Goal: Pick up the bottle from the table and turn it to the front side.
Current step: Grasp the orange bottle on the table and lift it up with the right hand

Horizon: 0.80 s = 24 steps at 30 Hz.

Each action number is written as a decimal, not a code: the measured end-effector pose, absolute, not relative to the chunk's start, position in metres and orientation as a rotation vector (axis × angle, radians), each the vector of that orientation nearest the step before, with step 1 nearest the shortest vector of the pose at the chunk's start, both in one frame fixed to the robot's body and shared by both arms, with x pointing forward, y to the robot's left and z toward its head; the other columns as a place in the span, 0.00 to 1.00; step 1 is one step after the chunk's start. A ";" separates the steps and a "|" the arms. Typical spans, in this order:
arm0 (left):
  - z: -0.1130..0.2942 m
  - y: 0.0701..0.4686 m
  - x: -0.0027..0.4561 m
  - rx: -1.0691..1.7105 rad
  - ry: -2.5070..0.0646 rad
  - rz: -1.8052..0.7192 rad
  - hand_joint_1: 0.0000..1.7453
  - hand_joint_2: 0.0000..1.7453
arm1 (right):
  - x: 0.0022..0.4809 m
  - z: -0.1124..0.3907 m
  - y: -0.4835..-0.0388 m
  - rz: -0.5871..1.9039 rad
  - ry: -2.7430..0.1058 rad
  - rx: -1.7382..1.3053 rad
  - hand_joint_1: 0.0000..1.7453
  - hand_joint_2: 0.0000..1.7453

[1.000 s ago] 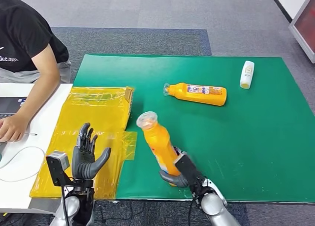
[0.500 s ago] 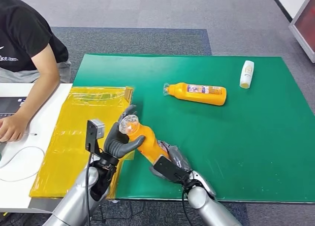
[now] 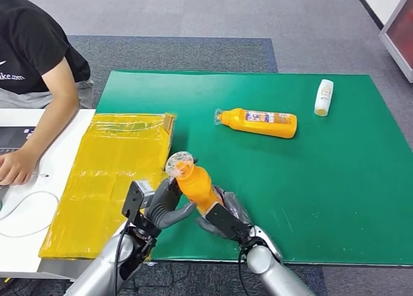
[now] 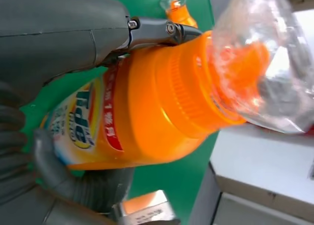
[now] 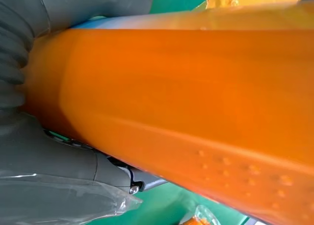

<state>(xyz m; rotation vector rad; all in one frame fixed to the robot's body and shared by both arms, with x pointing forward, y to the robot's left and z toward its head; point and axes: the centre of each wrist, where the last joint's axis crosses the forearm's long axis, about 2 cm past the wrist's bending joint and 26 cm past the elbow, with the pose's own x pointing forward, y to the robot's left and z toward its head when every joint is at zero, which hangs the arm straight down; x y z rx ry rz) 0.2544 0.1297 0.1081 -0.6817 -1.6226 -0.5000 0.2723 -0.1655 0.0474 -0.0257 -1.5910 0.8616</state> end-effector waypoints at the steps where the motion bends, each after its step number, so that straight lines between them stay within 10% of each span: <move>1: 0.108 0.131 0.255 -0.677 -1.616 -0.513 0.00 0.00 | 0.272 0.047 -0.166 0.862 -1.591 -0.025 1.00 1.00; 3: 0.107 0.133 0.255 -0.659 -1.612 -0.537 0.00 0.00 | 0.272 0.046 -0.166 0.861 -1.591 -0.024 1.00 1.00; 7: 0.106 0.137 0.257 -0.640 -1.610 -0.553 0.00 1.00 | 0.273 0.046 -0.166 0.859 -1.589 -0.022 1.00 1.00; 24: 0.103 0.141 0.263 -0.602 -1.582 -0.540 0.00 1.00 | 0.273 0.047 -0.164 0.830 -1.589 -0.007 1.00 1.00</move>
